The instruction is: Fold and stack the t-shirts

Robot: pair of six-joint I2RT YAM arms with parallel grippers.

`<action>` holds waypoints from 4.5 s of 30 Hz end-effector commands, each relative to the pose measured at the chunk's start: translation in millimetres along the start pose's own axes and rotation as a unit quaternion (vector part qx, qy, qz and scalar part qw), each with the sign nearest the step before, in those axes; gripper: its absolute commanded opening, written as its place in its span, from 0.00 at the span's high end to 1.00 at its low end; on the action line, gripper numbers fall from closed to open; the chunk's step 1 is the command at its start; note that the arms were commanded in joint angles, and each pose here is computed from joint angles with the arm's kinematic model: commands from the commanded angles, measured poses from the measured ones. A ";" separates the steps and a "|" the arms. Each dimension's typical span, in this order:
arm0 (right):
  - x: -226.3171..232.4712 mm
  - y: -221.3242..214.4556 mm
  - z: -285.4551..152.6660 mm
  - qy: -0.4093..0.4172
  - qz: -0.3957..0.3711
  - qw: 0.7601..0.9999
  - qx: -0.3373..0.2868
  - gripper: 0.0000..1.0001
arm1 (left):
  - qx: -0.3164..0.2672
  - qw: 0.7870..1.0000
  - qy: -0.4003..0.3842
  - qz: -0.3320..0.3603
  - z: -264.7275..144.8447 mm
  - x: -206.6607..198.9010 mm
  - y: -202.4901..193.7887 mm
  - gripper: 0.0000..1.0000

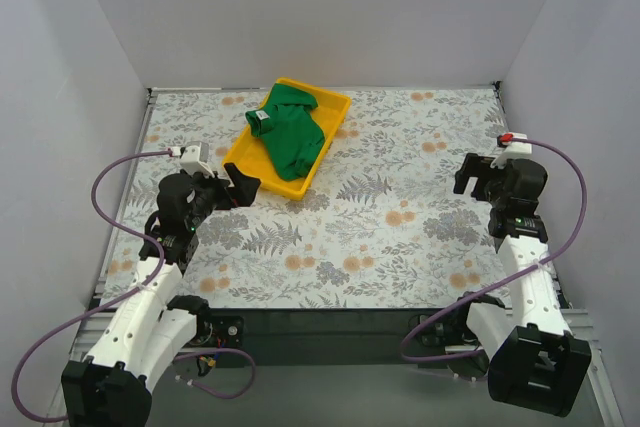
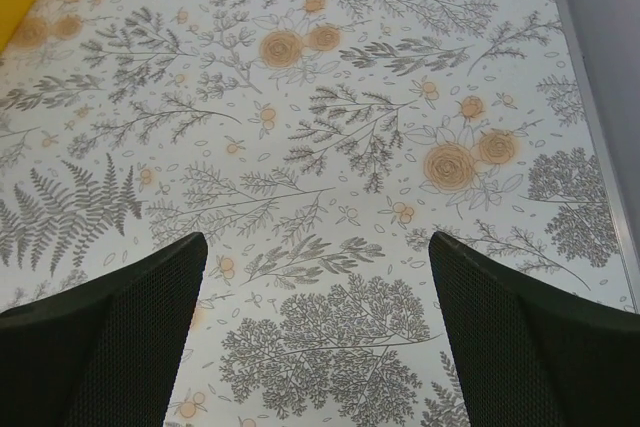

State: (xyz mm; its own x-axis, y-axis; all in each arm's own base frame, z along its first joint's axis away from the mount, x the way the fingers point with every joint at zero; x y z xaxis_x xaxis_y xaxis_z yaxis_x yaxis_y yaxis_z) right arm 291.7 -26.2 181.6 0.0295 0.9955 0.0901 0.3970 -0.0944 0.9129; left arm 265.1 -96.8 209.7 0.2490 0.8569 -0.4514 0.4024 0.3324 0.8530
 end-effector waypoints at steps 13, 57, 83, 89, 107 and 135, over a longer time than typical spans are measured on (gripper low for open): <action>79.2 -20.5 -27.8 0.339 -0.210 0.915 -0.059 0.02 | 0.063 0.978 0.050 -0.191 34.5 -2.4 -2.3 0.07; 88.6 -31.0 -32.9 0.399 -0.229 0.887 -0.036 0.02 | 0.135 0.979 0.106 -0.111 172.0 -5.8 29.5 0.25; 88.0 -33.3 -28.5 0.403 -0.224 0.887 -0.026 0.02 | 0.141 0.978 0.154 -0.014 318.8 50.5 35.0 0.62; 86.9 -33.0 -28.0 0.399 -0.227 0.888 -0.026 0.02 | 0.086 0.996 0.013 0.004 309.0 -18.5 94.2 1.00; 60.2 -19.0 -16.9 0.296 -0.250 0.922 -0.014 0.06 | -0.176 0.876 -0.447 0.050 56.9 -361.5 254.1 1.00; -2.9 -2.7 1.3 0.104 -0.156 0.982 0.012 0.05 | -0.031 0.925 -0.379 0.022 97.5 -354.3 101.7 1.00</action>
State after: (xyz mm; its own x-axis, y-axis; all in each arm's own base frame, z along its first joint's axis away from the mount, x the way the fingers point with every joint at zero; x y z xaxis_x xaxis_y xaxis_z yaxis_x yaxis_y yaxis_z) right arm 279.8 -25.6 153.9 -0.2906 0.9533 -0.0825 0.4477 0.2116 0.8688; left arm 324.8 -438.1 437.3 0.8429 0.3184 -0.4337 0.3211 0.3491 0.8804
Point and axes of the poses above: each gripper's point midway between its finger pads, its own z axis out along the fingers, its own x axis along the line the jaws close on, y = z × x, the point moved 3 cm from there along -z, back along the fingers, and after that the axes turned 1 degree about -z, right-handed, at the moved point
